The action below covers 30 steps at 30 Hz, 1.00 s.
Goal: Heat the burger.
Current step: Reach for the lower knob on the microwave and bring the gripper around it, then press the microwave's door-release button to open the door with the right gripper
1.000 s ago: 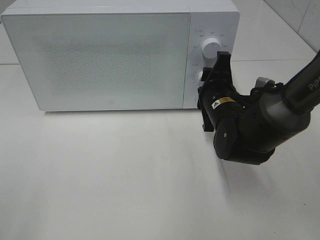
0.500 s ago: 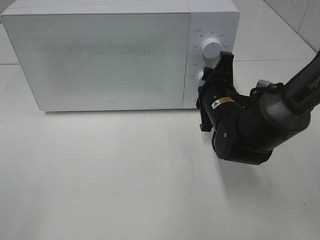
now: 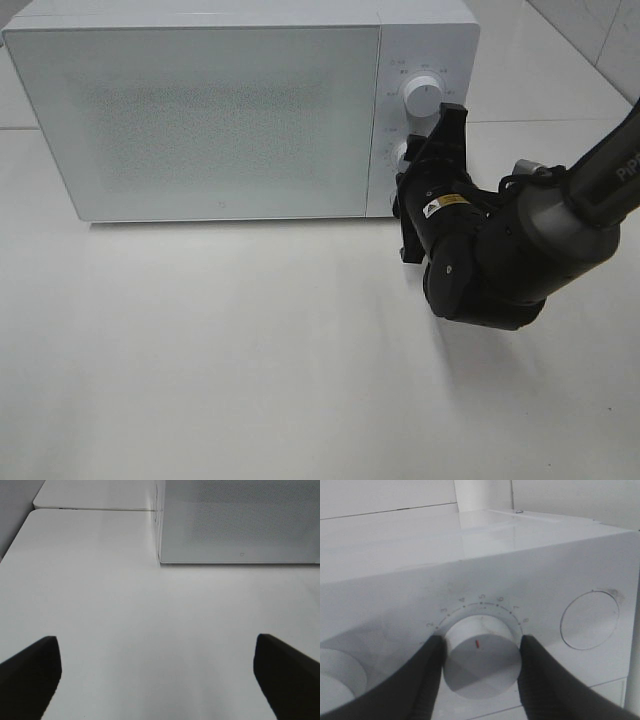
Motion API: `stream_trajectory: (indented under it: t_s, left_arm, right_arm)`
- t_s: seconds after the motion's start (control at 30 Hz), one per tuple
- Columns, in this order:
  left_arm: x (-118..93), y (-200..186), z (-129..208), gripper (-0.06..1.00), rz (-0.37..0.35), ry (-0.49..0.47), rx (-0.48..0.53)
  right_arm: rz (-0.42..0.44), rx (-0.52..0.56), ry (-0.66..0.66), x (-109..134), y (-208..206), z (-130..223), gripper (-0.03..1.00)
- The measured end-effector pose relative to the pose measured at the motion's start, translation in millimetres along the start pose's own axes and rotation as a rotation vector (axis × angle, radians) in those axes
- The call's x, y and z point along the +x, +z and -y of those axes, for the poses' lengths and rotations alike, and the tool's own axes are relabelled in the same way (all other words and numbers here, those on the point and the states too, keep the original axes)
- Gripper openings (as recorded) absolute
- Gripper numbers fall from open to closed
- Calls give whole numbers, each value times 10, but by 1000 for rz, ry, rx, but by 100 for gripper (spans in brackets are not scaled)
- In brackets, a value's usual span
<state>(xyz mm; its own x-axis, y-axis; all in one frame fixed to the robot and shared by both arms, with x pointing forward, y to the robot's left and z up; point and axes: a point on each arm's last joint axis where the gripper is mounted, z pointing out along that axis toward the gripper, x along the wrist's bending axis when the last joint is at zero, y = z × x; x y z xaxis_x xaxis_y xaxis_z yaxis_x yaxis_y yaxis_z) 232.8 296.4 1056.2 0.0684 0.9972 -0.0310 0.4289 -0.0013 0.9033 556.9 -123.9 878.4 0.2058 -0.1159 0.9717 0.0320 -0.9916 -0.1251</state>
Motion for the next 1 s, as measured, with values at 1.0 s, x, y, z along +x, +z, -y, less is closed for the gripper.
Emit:
stream_trajectory:
  t_s: [1.0]
  left_arm:
    - [0, 0, 0, 99, 0, 0, 0]
  right_arm:
    - [122, 188, -398, 170, -285, 87, 74]
